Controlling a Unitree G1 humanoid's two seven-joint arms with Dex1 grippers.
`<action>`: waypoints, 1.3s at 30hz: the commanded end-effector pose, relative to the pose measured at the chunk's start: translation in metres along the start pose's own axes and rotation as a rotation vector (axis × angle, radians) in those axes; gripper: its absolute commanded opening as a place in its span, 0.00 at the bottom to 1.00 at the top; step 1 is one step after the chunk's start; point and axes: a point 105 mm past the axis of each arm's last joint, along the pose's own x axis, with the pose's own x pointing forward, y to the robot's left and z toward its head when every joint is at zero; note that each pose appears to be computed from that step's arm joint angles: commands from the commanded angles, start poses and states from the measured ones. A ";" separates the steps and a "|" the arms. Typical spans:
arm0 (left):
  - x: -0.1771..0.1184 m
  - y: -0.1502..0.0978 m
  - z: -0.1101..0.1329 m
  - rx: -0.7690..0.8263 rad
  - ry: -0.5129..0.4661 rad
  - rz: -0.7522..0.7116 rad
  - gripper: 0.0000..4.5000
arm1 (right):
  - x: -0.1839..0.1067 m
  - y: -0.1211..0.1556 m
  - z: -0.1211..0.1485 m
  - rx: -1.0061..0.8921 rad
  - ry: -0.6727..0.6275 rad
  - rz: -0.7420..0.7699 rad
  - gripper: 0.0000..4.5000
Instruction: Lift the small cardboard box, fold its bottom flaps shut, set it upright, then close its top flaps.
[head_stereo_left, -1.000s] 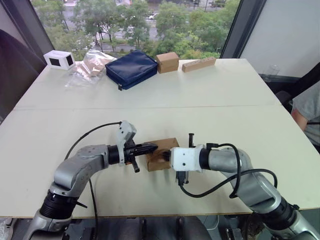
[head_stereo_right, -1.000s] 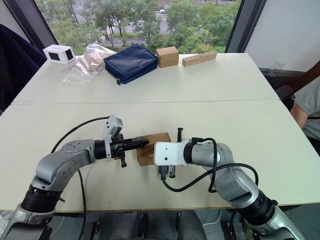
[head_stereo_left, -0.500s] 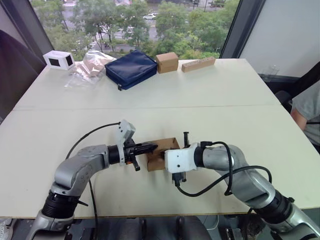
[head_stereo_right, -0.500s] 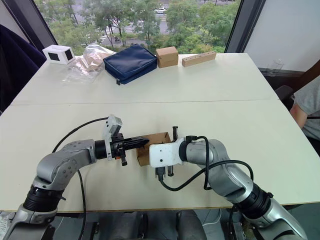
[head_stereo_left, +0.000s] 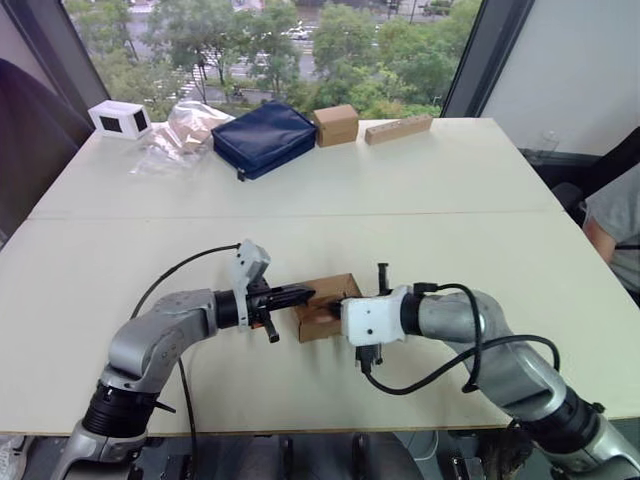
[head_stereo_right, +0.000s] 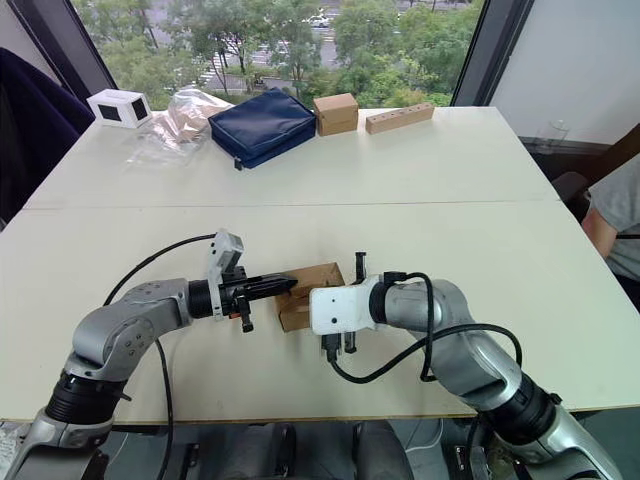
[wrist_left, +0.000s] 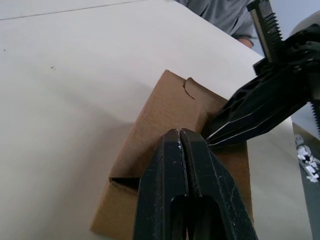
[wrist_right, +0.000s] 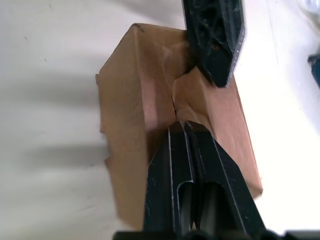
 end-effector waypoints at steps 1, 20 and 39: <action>-0.009 0.003 0.013 0.023 -0.019 0.015 0.01 | -0.022 -0.007 0.030 0.093 -0.177 -0.029 0.00; -0.014 -0.007 0.034 0.076 -0.052 0.001 0.01 | -0.005 -0.019 0.010 0.027 -0.082 -0.057 0.00; 0.002 -0.012 0.012 0.121 0.014 -0.030 0.01 | 0.008 -0.005 0.003 0.189 -0.043 -0.025 0.00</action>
